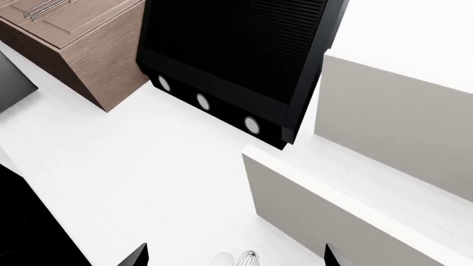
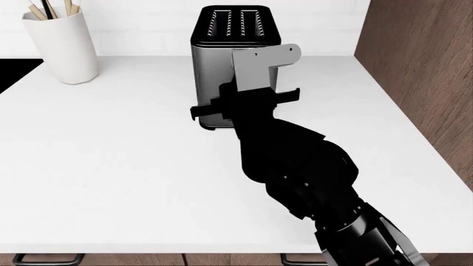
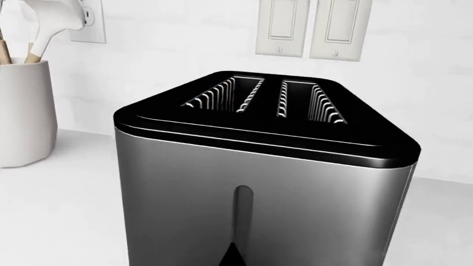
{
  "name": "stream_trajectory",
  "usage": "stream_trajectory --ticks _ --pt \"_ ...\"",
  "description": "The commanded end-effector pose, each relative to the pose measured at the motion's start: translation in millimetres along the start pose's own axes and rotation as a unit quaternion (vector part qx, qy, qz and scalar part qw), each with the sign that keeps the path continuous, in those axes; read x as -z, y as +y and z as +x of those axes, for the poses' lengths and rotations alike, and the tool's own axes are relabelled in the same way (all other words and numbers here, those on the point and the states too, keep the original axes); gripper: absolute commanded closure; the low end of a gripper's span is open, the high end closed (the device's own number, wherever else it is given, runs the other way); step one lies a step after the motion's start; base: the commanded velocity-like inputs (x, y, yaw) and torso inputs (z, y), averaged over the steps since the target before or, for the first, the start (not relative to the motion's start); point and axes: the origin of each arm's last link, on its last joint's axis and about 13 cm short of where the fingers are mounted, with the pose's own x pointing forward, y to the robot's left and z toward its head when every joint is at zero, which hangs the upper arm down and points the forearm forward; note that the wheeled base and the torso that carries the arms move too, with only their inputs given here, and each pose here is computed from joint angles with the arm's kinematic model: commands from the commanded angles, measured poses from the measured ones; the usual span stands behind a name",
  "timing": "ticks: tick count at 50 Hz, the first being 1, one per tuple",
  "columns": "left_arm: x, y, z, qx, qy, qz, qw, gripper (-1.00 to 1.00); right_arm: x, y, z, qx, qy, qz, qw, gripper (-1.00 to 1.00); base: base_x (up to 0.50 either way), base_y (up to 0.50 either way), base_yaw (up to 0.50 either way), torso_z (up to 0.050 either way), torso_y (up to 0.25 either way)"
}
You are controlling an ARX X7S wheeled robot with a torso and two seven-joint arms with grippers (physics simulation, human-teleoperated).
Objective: Push down the lever of the toaster to turn it on.
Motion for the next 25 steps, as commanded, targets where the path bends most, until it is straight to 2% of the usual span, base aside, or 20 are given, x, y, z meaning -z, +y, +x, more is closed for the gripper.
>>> stream_trajectory --ticks 1,25 --pt "-0.9 -0.4 -0.1 0.001 -0.001 -0.001 1.0 -1.0 29.6 6.9 2.0 -0.034 0.071 0.021 0.997 1.0 0.0 0.0 0.0 0.0 0.0" --pt "-1.6 -0.7 0.0 0.0 -0.001 -0.002 1.0 -1.0 31.7 9.9 1.9 -0.041 0.074 0.02 0.996 1.0 0.0 0.0 0.0 -0.001 0.0"
